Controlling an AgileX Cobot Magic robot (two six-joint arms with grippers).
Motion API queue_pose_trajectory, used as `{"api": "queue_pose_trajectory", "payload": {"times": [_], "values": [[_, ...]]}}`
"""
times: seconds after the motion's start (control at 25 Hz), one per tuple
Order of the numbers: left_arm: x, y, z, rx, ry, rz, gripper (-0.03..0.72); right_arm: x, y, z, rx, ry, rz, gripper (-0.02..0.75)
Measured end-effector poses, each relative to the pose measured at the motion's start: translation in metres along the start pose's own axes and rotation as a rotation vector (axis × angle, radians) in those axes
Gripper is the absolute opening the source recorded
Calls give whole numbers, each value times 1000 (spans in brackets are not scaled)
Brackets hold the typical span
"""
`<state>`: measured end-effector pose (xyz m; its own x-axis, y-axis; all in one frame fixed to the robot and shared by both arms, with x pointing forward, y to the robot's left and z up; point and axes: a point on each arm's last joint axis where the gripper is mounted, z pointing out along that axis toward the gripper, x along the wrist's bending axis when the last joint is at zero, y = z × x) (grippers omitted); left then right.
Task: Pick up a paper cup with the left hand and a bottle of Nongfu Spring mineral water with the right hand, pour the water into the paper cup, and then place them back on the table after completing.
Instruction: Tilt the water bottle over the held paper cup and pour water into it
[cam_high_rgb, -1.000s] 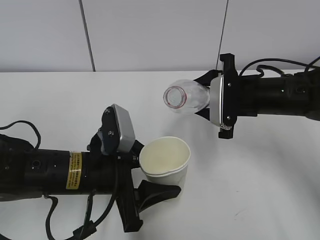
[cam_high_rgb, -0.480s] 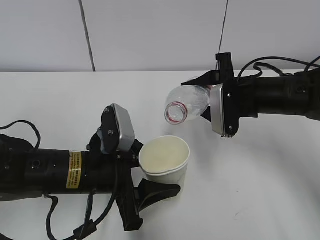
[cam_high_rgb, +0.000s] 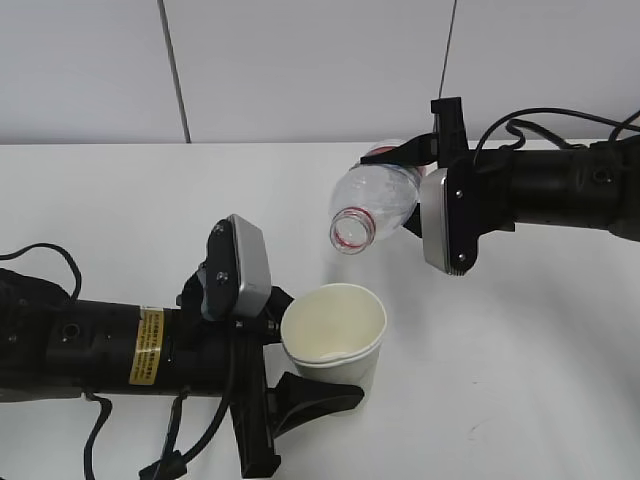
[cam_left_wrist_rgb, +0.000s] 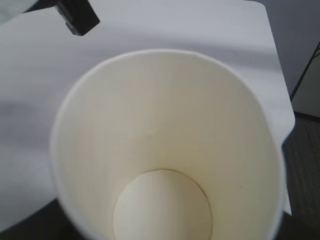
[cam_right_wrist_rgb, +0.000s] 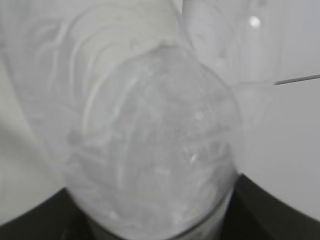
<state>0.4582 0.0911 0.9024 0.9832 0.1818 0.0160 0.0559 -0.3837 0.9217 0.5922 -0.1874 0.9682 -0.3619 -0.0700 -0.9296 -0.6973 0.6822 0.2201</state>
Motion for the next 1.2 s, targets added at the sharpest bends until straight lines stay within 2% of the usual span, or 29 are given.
{"api": "queue_pose_trajectory", "payload": {"times": [0.68, 1.2], "values": [[-5, -1, 0, 12, -51, 39, 423, -1, 1, 0, -5, -14, -116, 387], [-5, -1, 0, 10, -53, 41, 423, -4, 3, 1, -19, -50, -189, 386]]}}
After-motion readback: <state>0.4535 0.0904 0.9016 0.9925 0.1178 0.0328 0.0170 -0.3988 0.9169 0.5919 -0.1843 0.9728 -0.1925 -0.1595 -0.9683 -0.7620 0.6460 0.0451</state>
